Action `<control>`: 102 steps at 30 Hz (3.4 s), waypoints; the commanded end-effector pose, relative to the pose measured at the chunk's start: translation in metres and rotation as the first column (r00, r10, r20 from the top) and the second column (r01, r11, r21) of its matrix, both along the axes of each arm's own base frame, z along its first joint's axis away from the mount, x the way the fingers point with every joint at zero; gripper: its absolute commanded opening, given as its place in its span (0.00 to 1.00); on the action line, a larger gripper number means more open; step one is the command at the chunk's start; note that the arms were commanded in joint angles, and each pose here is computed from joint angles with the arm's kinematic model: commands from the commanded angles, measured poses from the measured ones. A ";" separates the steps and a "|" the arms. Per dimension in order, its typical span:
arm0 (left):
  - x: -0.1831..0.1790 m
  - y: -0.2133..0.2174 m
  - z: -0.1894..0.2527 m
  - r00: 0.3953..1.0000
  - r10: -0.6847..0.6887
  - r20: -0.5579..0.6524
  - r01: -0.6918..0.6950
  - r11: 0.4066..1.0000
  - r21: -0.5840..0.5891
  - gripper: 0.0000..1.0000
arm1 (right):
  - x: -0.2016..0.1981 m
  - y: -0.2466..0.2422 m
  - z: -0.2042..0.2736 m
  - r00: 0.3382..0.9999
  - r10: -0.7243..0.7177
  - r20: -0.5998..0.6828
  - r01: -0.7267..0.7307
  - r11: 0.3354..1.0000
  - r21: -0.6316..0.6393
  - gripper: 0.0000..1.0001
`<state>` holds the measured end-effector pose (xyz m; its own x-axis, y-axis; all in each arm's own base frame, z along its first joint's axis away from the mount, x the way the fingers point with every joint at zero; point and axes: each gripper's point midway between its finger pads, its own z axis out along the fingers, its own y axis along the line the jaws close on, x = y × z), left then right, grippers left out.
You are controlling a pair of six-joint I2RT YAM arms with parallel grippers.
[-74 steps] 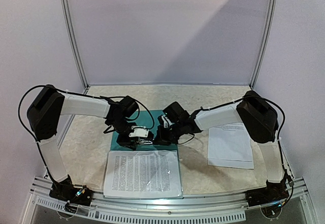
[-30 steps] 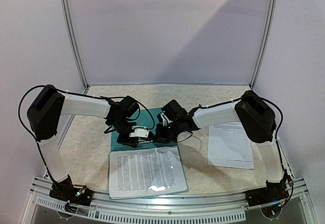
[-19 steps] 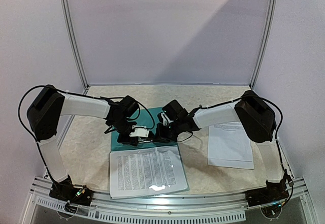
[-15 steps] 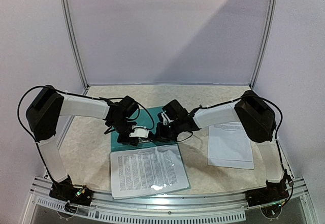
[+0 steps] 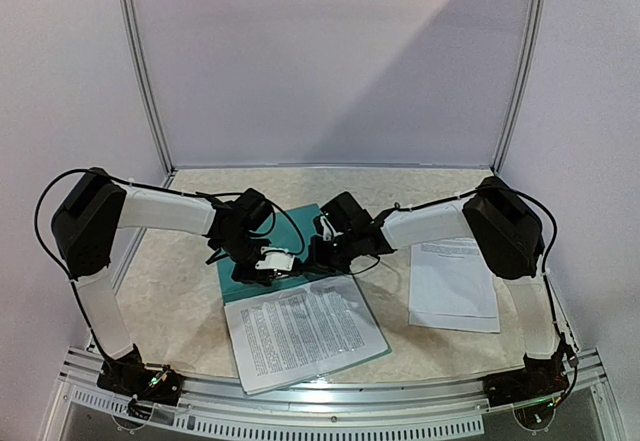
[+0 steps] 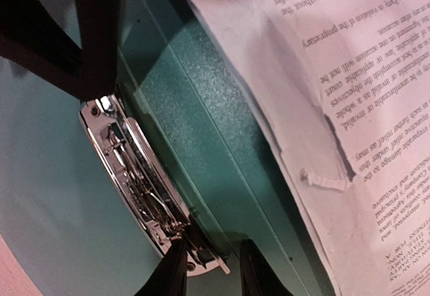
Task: Put the files into the folder
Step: Open the spring clip on the folder with some files.
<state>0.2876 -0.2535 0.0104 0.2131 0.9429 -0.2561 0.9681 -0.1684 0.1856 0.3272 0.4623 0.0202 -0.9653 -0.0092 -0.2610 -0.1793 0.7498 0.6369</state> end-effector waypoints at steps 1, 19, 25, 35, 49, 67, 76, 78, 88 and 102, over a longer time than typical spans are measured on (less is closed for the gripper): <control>-0.025 0.007 -0.018 0.996 -0.031 -0.082 0.035 0.998 0.047 0.28 | 0.006 -0.058 -0.063 0.992 -0.114 -0.053 0.098 0.964 -0.248 0.00; 0.032 -0.023 0.036 0.978 0.171 -0.120 -0.187 0.973 -0.135 0.41 | -0.035 -0.099 -0.149 0.967 -0.180 -0.181 0.090 0.904 -0.419 0.00; 0.048 -0.031 0.030 0.980 0.164 -0.115 -0.174 0.981 -0.083 0.40 | -0.020 -0.073 -0.129 0.967 -0.183 -0.175 0.126 0.948 -0.293 0.00; 0.054 -0.013 0.010 0.976 0.180 -0.122 -0.183 0.983 -0.013 0.37 | -0.044 -0.072 -0.130 0.959 -0.196 -0.203 0.138 0.953 -0.268 0.00; 0.048 0.007 0.003 0.927 0.322 -0.195 -0.325 0.946 0.016 0.32 | -0.092 -0.057 -0.112 0.959 -0.154 -0.237 0.099 0.968 -0.229 0.00; 0.022 0.003 -0.025 0.912 0.253 -0.322 -0.209 0.964 0.164 0.32 | -0.077 -0.053 -0.103 0.954 -0.172 -0.245 0.130 0.976 -0.176 0.00; 0.020 0.003 -0.042 0.951 0.197 -0.238 -0.146 0.965 0.217 0.28 | -0.054 -0.049 -0.096 0.960 -0.184 -0.213 0.160 0.979 -0.127 0.00; 0.020 0.005 -0.048 0.968 0.163 -0.190 -0.117 0.966 0.232 0.28 | -0.050 -0.054 -0.100 0.957 -0.207 -0.205 0.180 0.973 -0.142 0.00; 0.021 0.005 -0.050 0.975 0.152 -0.160 -0.115 0.968 0.224 0.25 | -0.027 -0.043 -0.086 0.971 -0.189 -0.149 0.176 0.980 -0.092 0.00; 0.022 0.005 -0.050 0.979 0.151 -0.138 -0.119 0.968 0.220 0.23 | -0.024 -0.032 -0.064 0.988 -0.085 -0.127 0.077 0.995 -0.062 0.00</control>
<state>0.3370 -0.2642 0.0075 0.0272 0.9839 -0.1766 0.9955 -0.0106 0.0943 0.3130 0.4706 0.0168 -0.9785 0.1015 -0.1794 -0.0756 0.6333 0.7702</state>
